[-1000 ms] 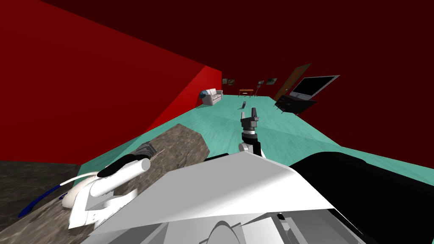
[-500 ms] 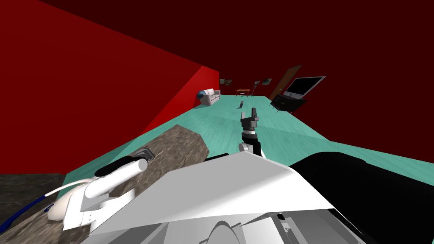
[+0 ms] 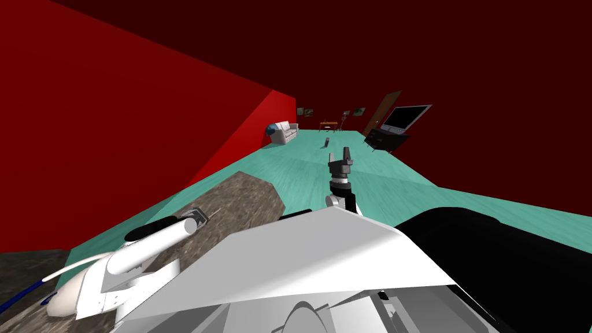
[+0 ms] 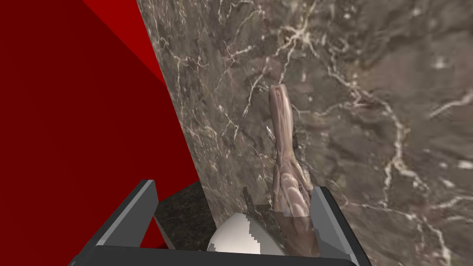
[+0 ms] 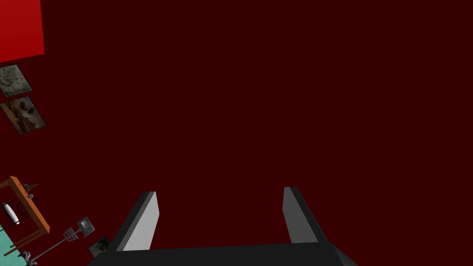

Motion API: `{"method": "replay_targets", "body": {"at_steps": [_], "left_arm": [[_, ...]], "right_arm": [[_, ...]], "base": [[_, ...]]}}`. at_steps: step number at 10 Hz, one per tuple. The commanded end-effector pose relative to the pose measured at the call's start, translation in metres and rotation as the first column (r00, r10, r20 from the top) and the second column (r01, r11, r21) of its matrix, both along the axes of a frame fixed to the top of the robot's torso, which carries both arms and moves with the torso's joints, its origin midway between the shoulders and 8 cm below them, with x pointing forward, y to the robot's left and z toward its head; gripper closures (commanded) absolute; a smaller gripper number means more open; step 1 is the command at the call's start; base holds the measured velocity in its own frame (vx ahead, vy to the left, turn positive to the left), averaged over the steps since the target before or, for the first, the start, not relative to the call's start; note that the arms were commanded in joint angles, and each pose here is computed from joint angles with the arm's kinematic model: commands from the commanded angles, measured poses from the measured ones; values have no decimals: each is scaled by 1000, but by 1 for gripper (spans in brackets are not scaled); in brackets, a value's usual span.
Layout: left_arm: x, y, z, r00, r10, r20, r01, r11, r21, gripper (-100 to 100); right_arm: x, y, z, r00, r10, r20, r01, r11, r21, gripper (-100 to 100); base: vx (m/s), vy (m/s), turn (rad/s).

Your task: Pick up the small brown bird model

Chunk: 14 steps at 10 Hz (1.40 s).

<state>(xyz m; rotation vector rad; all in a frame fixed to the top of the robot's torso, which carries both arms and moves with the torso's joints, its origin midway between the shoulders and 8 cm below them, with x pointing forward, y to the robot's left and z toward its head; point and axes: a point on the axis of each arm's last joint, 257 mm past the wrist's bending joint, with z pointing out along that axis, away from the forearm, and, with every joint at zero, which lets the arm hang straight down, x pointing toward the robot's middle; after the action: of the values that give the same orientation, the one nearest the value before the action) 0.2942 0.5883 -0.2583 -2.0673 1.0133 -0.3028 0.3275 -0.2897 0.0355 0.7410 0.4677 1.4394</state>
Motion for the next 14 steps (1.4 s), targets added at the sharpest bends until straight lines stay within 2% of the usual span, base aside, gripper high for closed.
{"method": "replay_targets", "body": {"at_steps": [1, 2, 4, 5, 7, 8, 10, 13, 14], "left_arm": [[-13, 6, -11, 998, 46, -36, -48, 998, -39, -100], [-14, 5, -12, 998, 48, -42, -50, 998, -43, -100], [-33, 13, -25, 990, 116, -87, -123, 988, -92, -100], [-36, 12, -28, 988, 119, -100, -129, 987, -100, -100], [-53, 16, -38, 974, 175, -145, -196, 970, -141, -100], [-54, 16, -38, 973, 176, -149, -197, 970, -143, -100], [-69, 18, -46, 958, 218, -187, -251, 952, -175, -100], [-85, 16, -58, 938, 256, -233, -306, 928, -212, -100], [-81, 18, -54, 943, 249, -221, -294, 934, -202, -100]], "right_arm": [[0, 0, 0, 1000, 0, 0, 0, 1000, 0, 0], [0, 0, 0, 1000, 0, 0, 0, 1000, 0, 0], [0, 0, 0, 1000, 0, 0, 0, 1000, 0, 0], [0, 0, 0, 1000, 0, 0, 0, 1000, 0, 0], [0, 0, 0, 1000, 0, 0, 0, 1000, 0, 0], [0, 0, 0, 1000, 0, 0, 0, 1000, 0, 0], [0, 0, 0, 1000, 0, 0, 0, 1000, 0, 0], [0, 0, 0, 1000, 0, 0, 0, 1000, 0, 0], [0, 0, 0, 1000, 0, 0, 0, 1000, 0, 0]], "base": [[-6, 23, -71], [-7, 20, -50], [-10, 34, -115], [-10, 37, -40], [-3, 33, -80], [-3, 38, -41], [5, 39, -81], [-1, 42, -65], [-8, 7, -23]]}}
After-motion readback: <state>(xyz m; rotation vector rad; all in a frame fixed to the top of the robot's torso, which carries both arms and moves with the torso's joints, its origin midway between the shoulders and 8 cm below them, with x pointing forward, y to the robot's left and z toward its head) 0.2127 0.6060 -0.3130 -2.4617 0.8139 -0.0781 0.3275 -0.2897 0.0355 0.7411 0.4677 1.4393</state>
